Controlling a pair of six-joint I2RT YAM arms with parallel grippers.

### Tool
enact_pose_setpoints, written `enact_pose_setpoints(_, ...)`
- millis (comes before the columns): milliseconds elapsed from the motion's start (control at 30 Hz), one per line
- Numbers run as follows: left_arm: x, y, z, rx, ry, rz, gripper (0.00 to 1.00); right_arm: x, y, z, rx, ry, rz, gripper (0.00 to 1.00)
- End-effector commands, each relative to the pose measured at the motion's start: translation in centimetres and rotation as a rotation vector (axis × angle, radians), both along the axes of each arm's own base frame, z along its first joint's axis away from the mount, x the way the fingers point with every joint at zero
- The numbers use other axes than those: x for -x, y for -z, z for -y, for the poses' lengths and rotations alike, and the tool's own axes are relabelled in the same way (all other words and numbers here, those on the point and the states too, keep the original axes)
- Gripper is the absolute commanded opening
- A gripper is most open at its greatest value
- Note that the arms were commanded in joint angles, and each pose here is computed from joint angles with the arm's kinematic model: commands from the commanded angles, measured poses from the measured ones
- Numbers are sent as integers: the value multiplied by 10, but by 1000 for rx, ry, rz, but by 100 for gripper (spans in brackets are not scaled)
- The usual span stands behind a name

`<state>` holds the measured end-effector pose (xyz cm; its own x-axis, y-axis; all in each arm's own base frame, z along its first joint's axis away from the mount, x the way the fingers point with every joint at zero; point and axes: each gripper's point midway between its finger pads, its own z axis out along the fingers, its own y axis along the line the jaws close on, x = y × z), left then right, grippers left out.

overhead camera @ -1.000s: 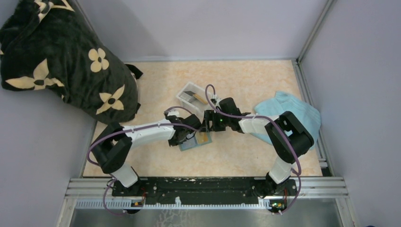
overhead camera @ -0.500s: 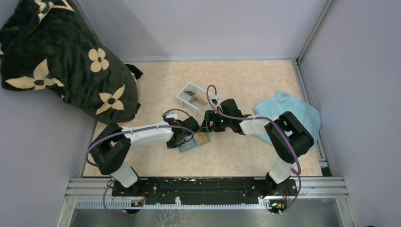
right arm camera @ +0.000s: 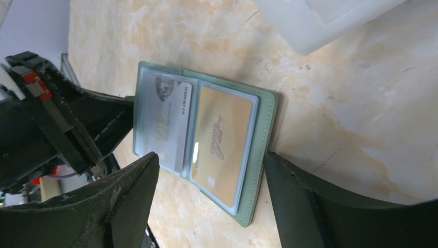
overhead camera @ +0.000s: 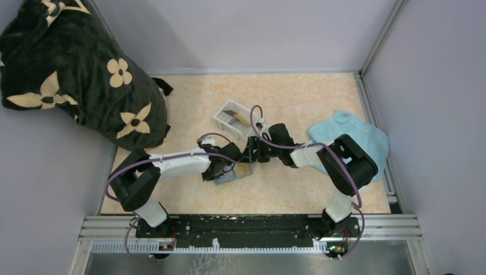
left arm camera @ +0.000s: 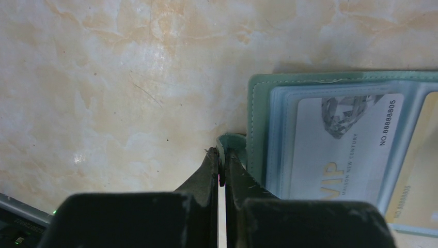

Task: Put the credit cards into the card holder
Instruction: Close the card holder at the center of the board.

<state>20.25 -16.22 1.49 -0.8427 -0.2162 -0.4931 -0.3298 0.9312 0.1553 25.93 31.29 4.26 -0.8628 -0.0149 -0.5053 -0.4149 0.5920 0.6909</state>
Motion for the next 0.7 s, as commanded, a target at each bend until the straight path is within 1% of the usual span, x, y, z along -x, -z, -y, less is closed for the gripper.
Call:
enact_pose_setpoints(0, 13, 27, -3, 25, -35, -66, 0, 47, 32, 9, 31, -56, -184, 76)
enact_pose_setpoints(233, 14, 30, -2, 37, -39, -70, 0, 49, -1, -4, -73, -81, -154, 76)
enact_pose_setpoints(367, 15, 32, -2, 45, -39, -72, 0, 50, -16, -11, -106, -90, -145, 76)
enact_pose_setpoints(467, 16, 33, -2, 50, -42, -75, 0, 48, -34, -16, -135, -92, -109, 76)
enact_pose_setpoints(667, 15, 34, 0, 59, -37, -73, 0, 46, -53, -24, -167, -99, -84, 76)
